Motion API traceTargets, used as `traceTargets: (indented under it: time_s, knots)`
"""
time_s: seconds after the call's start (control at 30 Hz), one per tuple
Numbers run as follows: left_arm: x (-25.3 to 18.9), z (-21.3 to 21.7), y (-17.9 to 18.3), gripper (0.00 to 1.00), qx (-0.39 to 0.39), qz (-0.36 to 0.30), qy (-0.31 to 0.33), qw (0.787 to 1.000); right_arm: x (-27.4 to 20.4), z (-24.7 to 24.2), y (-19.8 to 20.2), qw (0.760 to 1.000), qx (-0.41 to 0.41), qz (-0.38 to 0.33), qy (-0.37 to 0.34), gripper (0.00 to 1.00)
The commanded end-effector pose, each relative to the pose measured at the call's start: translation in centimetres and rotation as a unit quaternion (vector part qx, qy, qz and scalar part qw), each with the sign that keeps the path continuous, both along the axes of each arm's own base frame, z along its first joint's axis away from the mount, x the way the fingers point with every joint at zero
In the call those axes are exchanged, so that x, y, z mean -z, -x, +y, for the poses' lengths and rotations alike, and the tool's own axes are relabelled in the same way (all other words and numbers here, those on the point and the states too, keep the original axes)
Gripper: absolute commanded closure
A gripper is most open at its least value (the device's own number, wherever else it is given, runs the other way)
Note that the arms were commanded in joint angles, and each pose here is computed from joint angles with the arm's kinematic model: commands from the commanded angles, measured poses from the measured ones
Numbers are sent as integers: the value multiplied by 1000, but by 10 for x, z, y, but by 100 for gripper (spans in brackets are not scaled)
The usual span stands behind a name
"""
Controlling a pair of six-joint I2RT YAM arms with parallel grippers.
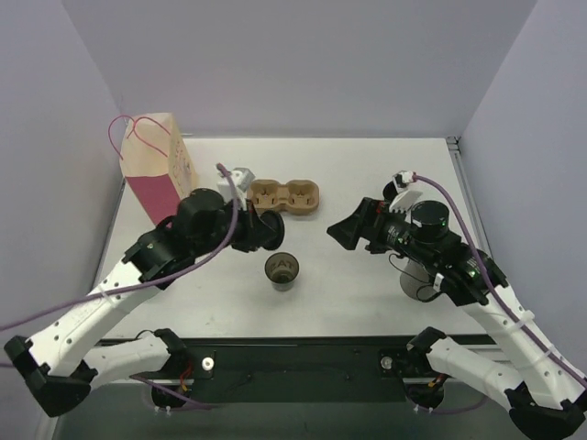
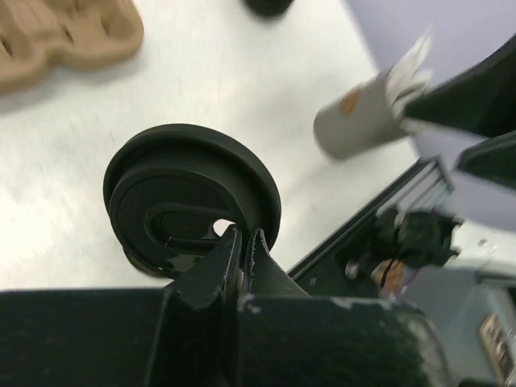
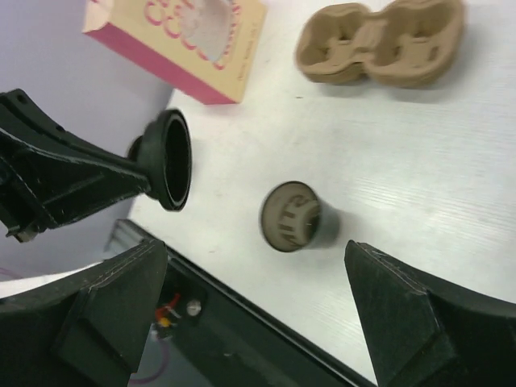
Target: Pack the takeout coffee
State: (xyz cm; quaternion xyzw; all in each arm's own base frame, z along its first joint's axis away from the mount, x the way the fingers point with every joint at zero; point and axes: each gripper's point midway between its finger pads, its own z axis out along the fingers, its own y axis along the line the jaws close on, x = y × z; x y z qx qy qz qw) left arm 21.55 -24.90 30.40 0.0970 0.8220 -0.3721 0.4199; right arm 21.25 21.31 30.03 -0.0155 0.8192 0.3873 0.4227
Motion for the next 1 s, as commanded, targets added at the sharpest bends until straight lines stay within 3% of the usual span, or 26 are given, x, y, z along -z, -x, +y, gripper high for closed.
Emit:
traceTargets:
  time_s: [0.0, 0.17, 0.37, 0.97]
  knots:
    - [66, 5, 18, 100, -17, 67, -210, 975, 9, -54, 2, 990, 60, -39, 124, 1]
    - [97, -17, 21, 100, 0, 95, -303, 948, -1, -66, 12, 988, 63, -63, 129, 1]
    - [118, -34, 18, 100, 17, 111, -342, 933, -4, -73, 17, 986, 69, -76, 130, 1]
    - [145, -59, 15, 100, 41, 140, -360, 922, -7, -83, 19, 983, 80, -90, 141, 1]
